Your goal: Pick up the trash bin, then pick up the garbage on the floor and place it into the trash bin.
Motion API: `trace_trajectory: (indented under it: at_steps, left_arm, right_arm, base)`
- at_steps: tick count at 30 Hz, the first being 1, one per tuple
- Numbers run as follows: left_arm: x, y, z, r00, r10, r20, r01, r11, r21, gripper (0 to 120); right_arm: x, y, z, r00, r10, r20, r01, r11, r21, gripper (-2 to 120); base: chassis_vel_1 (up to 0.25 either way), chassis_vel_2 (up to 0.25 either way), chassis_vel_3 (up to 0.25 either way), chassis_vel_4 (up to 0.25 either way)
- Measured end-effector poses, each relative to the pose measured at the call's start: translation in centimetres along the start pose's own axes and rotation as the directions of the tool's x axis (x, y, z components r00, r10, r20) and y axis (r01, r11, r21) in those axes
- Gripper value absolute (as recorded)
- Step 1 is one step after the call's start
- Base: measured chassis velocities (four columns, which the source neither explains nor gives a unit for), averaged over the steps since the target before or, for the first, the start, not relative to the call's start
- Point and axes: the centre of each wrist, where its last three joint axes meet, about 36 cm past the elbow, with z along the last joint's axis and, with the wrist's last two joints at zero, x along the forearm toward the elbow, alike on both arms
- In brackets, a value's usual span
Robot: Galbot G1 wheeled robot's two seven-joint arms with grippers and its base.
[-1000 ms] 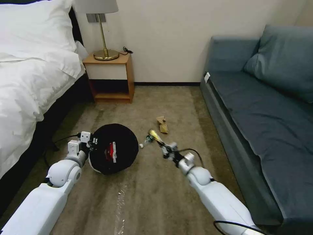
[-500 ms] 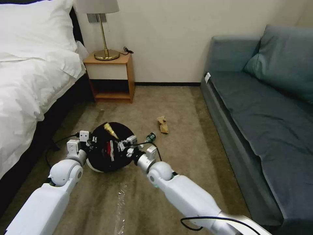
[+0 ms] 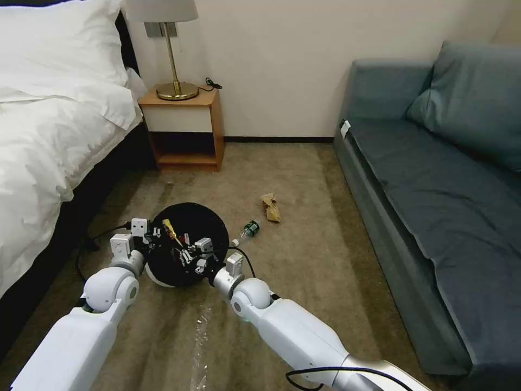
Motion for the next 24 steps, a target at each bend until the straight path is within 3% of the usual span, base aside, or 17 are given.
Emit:
trace_trajectory:
  at_steps: [4,10,12,16,19,24]
  left_arm:
    - [0.2,0.3,0.0,1.000,-0.006,0.001,0.006,1.000,-0.002,6]
    - [0.2,0.5,0.0,1.000,-0.011,0.005,0.011,1.000,-0.003,6]
    - [0.2,0.6,0.0,1.000,-0.018,0.008,0.018,1.000,-0.002,6]
    - [0.2,0.8,0.0,1.000,-0.023,0.009,0.023,1.000,-0.001,6]
    - [0.3,1.5,0.0,1.000,-0.023,0.009,0.024,1.000,-0.006,6]
    - [0.4,2.3,-0.1,0.999,-0.036,0.010,0.036,0.999,-0.011,6]
  right_arm:
    - [0.1,-0.1,-0.1,1.000,0.000,0.005,0.000,1.000,0.005,45]
    - [0.1,-0.1,-0.3,1.000,0.002,0.010,-0.003,1.000,0.007,58]
    - [0.2,0.0,-0.7,1.000,0.014,0.019,-0.015,1.000,0.011,73]
    - [0.2,-0.1,-1.3,0.999,0.024,0.032,-0.025,0.999,0.026,83]
    - [1.0,-1.9,-2.6,0.996,0.075,0.038,-0.079,0.990,0.113,98]
    - [2.6,-4.8,-3.4,0.985,0.166,0.044,-0.171,0.973,0.152,100]
  base:
    - [0.000,0.000,0.000,0.000]
    - [0.000,0.000,0.000,0.000]
    - [0.000,0.000,0.000,0.000]
    - [0.000,0.000,0.000,0.000]
    - [0.000,0.000,0.000,0.000]
    - [0.000,0.000,0.000,0.000]
